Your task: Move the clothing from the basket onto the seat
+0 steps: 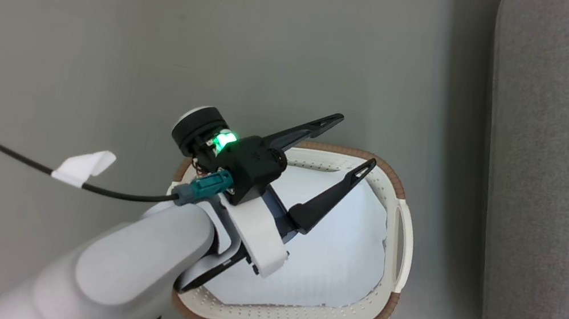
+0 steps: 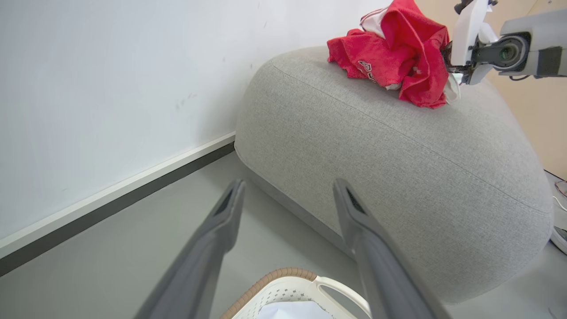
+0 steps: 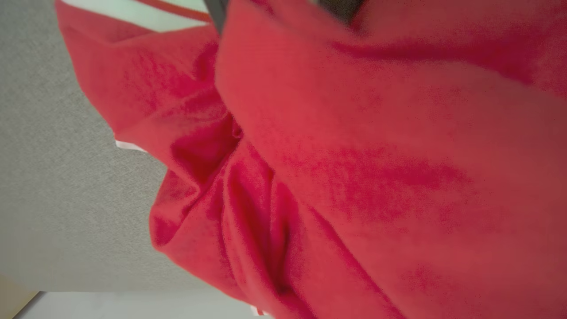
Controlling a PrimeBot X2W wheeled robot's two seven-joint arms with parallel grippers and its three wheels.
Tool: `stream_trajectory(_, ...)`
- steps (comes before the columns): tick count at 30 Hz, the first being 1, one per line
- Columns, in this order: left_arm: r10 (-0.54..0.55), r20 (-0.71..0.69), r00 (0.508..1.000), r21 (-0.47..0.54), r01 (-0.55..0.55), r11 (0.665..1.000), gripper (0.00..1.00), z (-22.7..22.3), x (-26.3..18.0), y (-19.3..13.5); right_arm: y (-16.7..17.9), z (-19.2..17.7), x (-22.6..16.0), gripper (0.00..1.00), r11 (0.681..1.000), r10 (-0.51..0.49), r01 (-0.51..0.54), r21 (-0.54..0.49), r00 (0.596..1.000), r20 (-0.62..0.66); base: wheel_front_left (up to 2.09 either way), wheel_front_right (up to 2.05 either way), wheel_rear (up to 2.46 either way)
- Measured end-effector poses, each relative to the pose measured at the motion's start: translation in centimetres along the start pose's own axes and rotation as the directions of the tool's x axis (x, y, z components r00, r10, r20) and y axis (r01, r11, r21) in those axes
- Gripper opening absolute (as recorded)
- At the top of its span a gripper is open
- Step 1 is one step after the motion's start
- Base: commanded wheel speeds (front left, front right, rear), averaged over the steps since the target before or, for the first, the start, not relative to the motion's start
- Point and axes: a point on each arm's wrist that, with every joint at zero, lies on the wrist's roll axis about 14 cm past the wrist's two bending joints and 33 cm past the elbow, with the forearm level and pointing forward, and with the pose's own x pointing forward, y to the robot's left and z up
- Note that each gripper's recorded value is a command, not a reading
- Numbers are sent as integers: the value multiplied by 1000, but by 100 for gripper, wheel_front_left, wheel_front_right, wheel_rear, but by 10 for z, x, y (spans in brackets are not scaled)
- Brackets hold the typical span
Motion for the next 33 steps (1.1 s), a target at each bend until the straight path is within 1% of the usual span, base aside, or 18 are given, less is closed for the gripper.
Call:
stream_trajectory(5, -1, 12, 1000, 13, 0, 1000, 100, 11, -1, -9, 2, 3, -14, 100, 1000, 21, -21, -10, 1000, -13, 0, 0, 0)
stream_trajectory(10, 10, 33, 999, 17, -11, 1000, 100, 32, -7, -25, -2, 12, -43, 100, 996, 48, -51, -77, 998, -39, 0, 0, 0)
stream_trajectory(12, 17, 43, 999, 21, -18, 1000, 100, 42, -10, -33, -3, 25, -57, 100, 994, 66, -66, -86, 998, -10, 0, 0, 0)
stream_trajectory(15, 38, 65, 997, 27, -40, 999, 100, 59, -17, -42, -16, 52, -81, 100, 992, 73, -67, -110, 996, 52, 0, 0, 0)
stream_trajectory(18, 69, 101, 992, 41, -73, 996, 100, 80, -26, -51, -24, 87, -110, 100, 989, 98, -78, -123, 981, 165, 0, 0, 0)
stream_trajectory(20, 91, 130, 987, 52, -98, 994, 100, 95, -33, -55, -25, 111, -130, 100, 988, 125, -97, -121, 960, 249, 0, 0, 0)
stream_trajectory(22, 117, 157, 981, 62, -128, 990, 100, 108, -42, -59, -24, 127, -151, 100, 985, 154, -119, -126, 937, 315, 0, 0, 0)
stream_trajectory(24, 148, 188, 971, 72, -164, 984, 100, 122, -52, -60, -21, 145, -172, 100, 981, 188, -150, -126, 903, 387, 0, 0, 0)
stream_trajectory(27, 207, 242, 948, 83, -232, 969, 100, 144, -69, -55, -4, 163, -202, 100, 966, 258, -224, -128, 845, 469, 0, 0, 0)
stream_trajectory(30, 287, 288, 914, 83, -322, 943, 100, 161, -93, -43, 17, 177, -230, 100, 942, 327, -310, -127, 772, 545, 0, 0, 0)
stream_trajectory(33, 379, 333, 863, 56, -420, 906, 100, 174, -122, -26, 43, 189, -257, 100, 903, 393, -411, -122, 678, 621, 0, 0, 0)
